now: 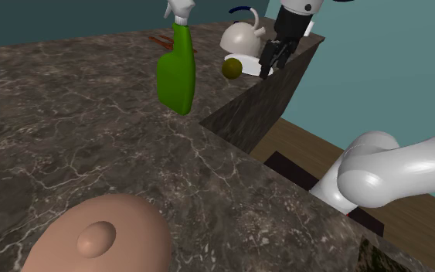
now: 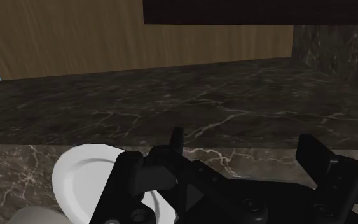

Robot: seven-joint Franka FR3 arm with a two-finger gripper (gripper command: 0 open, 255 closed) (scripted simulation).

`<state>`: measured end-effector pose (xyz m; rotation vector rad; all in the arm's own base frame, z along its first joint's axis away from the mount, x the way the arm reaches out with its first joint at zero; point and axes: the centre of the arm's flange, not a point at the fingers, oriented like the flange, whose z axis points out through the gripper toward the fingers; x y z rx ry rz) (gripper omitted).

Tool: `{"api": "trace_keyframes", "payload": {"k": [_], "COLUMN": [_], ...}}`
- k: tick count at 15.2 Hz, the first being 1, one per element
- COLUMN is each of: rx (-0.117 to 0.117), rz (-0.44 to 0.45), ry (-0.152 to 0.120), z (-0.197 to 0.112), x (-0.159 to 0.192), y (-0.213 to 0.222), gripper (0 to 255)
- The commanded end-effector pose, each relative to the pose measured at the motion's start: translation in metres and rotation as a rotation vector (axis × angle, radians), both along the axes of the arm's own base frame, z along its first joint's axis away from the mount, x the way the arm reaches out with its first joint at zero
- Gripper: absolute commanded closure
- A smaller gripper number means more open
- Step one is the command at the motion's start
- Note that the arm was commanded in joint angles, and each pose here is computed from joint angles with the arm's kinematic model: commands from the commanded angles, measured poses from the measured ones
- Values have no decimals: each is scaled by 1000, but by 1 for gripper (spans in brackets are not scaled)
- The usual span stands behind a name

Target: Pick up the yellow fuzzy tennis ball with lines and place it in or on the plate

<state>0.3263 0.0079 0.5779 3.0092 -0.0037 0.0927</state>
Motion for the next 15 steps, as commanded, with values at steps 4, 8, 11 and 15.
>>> {"api": "trace_keyframes", "payload": {"k": [4,8,11,15], "rx": [4,8,11,11], "rz": [55,127,171,171], "ry": [-33,-77,-104,-104], "z": [-6,-11,-14,-34], "x": [32,77,103,107], "y": [-8,-16,-20,-22], "gripper": [0,0,0,0]}}
